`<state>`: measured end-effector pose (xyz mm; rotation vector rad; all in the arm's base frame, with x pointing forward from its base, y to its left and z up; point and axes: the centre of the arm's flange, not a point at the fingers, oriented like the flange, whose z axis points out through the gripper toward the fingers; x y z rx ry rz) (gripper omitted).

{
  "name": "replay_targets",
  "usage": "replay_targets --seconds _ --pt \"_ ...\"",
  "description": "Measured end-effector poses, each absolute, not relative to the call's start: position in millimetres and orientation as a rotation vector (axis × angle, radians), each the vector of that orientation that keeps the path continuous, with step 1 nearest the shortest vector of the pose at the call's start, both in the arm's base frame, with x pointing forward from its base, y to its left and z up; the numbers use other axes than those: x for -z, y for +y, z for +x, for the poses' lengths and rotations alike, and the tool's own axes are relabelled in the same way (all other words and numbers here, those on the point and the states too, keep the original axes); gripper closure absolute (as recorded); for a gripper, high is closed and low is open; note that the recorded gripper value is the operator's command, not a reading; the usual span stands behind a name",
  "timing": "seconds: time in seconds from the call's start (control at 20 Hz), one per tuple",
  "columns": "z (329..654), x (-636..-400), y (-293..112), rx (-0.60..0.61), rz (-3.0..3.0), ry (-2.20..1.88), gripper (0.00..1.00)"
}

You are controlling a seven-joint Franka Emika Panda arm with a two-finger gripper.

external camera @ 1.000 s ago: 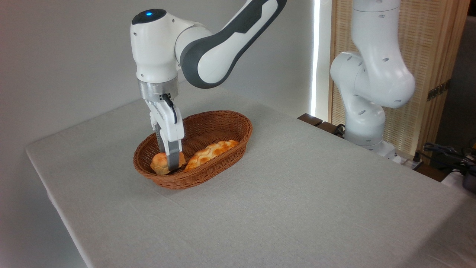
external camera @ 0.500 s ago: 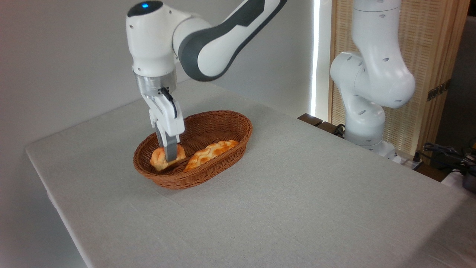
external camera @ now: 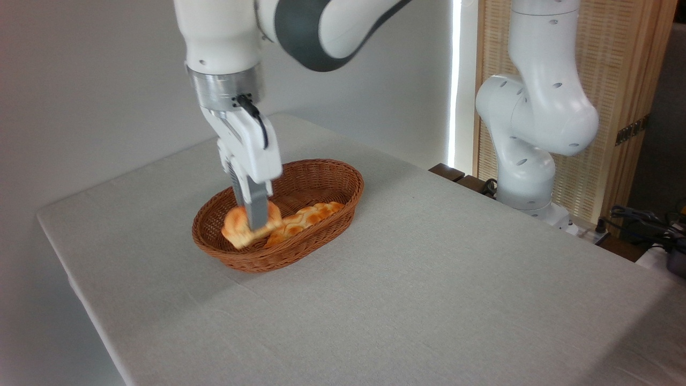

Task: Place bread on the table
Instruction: 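Lift the roll over the basket rim and move it onto the table, then open the gripper to release the roll on the tablecloth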

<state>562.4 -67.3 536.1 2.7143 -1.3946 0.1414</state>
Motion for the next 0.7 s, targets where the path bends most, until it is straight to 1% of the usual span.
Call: replay_targets --seconds 0.1,0.15,0.2,0.25,0.3,0.45,0.6,0.7 --pt "565.0 -533.6 -41.0 -0.118 2.733 -1.444 0.7" --pt "566.0 -529.7 -35.0 -0.094 2.744 -1.465 0.6" --pt "567.3 -524.8 -33.3 -0.071 2.755 -1.479 0.47" --pt "569.6 -518.8 -34.0 -0.055 2.761 -1.495 0.43" --pt "572.3 -511.9 -36.5 -0.051 2.763 -1.509 0.32" --pt "581.0 -486.1 -44.4 -0.11 2.78 -1.555 0.08" --pt "580.0 -463.4 -50.0 -0.136 2.779 -1.58 0.0" --pt "578.0 -457.8 -53.4 -0.129 2.772 -1.588 0.0"
